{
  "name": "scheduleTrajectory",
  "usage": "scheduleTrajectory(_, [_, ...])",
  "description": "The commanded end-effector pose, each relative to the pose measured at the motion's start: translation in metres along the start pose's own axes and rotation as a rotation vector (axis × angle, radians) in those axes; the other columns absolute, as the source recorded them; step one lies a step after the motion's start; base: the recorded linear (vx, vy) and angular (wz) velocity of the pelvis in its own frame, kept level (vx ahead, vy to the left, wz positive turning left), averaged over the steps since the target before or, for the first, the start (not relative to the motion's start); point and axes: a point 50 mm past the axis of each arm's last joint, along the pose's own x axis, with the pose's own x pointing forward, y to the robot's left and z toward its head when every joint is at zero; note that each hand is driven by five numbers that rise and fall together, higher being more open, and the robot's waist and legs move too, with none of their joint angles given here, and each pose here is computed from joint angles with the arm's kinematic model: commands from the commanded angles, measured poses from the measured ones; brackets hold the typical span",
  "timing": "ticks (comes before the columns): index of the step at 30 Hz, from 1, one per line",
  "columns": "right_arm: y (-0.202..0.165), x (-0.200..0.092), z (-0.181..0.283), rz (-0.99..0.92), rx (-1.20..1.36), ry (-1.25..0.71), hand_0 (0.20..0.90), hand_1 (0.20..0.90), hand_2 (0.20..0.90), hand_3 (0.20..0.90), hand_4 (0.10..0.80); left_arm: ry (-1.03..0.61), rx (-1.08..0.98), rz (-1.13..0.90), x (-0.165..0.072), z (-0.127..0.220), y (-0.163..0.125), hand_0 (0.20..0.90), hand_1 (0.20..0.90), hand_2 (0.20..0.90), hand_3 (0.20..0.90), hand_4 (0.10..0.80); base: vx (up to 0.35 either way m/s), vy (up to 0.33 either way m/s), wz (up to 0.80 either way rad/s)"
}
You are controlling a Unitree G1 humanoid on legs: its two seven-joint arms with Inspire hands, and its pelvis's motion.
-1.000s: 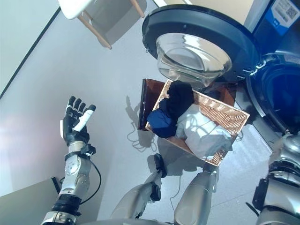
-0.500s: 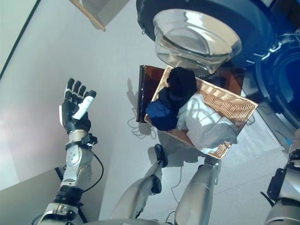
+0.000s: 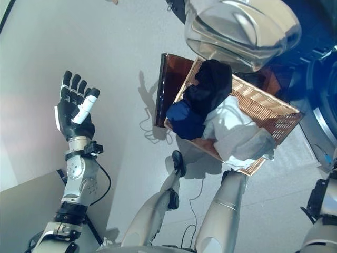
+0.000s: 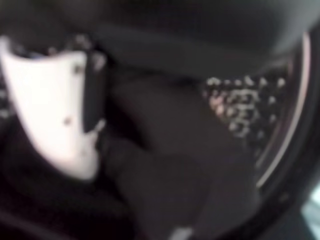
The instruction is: Pick up the clothes and place them into the washing machine
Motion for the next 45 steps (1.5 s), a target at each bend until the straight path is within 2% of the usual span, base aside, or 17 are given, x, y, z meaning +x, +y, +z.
scheduleTrajectory(1, [-0.02, 0.019, 0.055, -0.061, 0.023, -0.24, 0.2, 0.2, 0.2, 0.2, 0.3, -0.222, -0.03, 0.026, 0.001, 0.04, 0.011, 0.9, 0.9, 0.9, 0.9, 0.8, 0.0, 0.0, 0.0])
scheduleTrajectory(3, [-0.02, 0.019, 0.054, -0.07, 0.039, -0.228, 0.2, 0.2, 0.2, 0.2, 0.3, -0.221, -0.03, 0.028, 0.0, 0.04, 0.012, 0.9, 0.9, 0.9, 0.9, 0.8, -0.01, 0.022, -0.02])
scheduleTrajectory(4, [-0.017, 0.017, 0.049, -0.076, 0.067, -0.2, 0.9, 0.9, 0.9, 0.9, 0.8, -0.221, -0.031, 0.05, 0.0, 0.039, 0.015, 0.9, 0.9, 0.9, 0.9, 0.8, -0.002, 0.036, -0.05])
scheduleTrajectory(11, [-0.003, 0.008, 0.037, -0.023, 0.078, -0.157, 0.9, 0.9, 0.9, 0.9, 0.8, -0.226, -0.043, 0.067, 0.001, 0.04, 0.016, 0.9, 0.9, 0.9, 0.9, 0.8, -0.01, 0.033, -0.06])
scheduleTrajectory(14, [0.017, -0.007, 0.013, 0.138, -0.024, -0.117, 0.9, 0.9, 0.9, 0.9, 0.8, -0.214, -0.049, 0.062, 0.003, 0.038, 0.015, 0.9, 0.9, 0.9, 0.9, 0.8, -0.019, 0.011, -0.07])
scheduleTrajectory(18, [0.025, -0.016, -0.003, 0.194, -0.085, -0.088, 0.9, 0.9, 0.9, 0.9, 0.8, -0.192, -0.044, 0.073, 0.004, 0.033, 0.018, 0.9, 0.9, 0.9, 0.9, 0.8, -0.005, 0.012, -0.08])
scheduleTrajectory(21, [0.043, -0.044, -0.036, 0.357, -0.187, -0.059, 0.9, 0.9, 0.9, 0.9, 0.8, -0.165, -0.056, 0.093, 0.003, 0.026, 0.021, 0.9, 0.9, 0.9, 0.9, 0.8, 0.003, 0.016, -0.11])
scheduleTrajectory(23, [0.046, -0.05, -0.042, 0.377, -0.192, -0.049, 0.9, 0.9, 0.9, 0.9, 0.8, -0.164, -0.054, 0.099, 0.003, 0.026, 0.022, 0.9, 0.9, 0.9, 0.9, 0.8, 0.007, 0.003, -0.03])
scheduleTrajectory(27, [0.054, -0.082, -0.075, 0.49, -0.206, 0.011, 0.9, 0.9, 0.9, 0.9, 0.8, -0.154, -0.047, 0.116, 0.006, 0.022, 0.025, 0.9, 0.9, 0.9, 0.9, 0.8, 0.01, 0.006, -0.05])
scheduleTrajectory(38, [0.043, -0.138, -0.118, 0.681, -0.302, 0.012, 0.9, 0.9, 0.9, 0.9, 0.8, -0.127, -0.005, 0.168, -0.001, 0.017, 0.042, 0.9, 0.9, 0.9, 0.9, 0.8, 0.027, -0.012, -0.1])
scheduleTrajectory(39, [0.041, -0.152, -0.128, 0.771, -0.386, -0.013, 0.9, 0.9, 0.9, 0.9, 0.8, -0.117, 0.013, 0.174, -0.002, 0.016, 0.046, 0.9, 0.9, 0.9, 0.9, 0.8, 0.033, -0.014, -0.19])
scheduleTrajectory(42, [0.032, -0.168, -0.142, 0.885, -0.494, -0.028, 0.9, 0.9, 0.9, 0.9, 0.8, -0.094, 0.05, 0.173, -0.007, 0.013, 0.052, 0.9, 0.9, 0.9, 0.9, 0.8, 0.044, -0.042, -0.17])
scheduleTrajectory(45, [0.026, -0.177, -0.151, 0.94, -0.532, -0.005, 0.9, 0.9, 0.9, 0.9, 0.8, -0.081, 0.059, 0.171, -0.008, 0.011, 0.054, 0.9, 0.9, 0.9, 0.9, 0.8, 0.028, -0.03, -0.05])
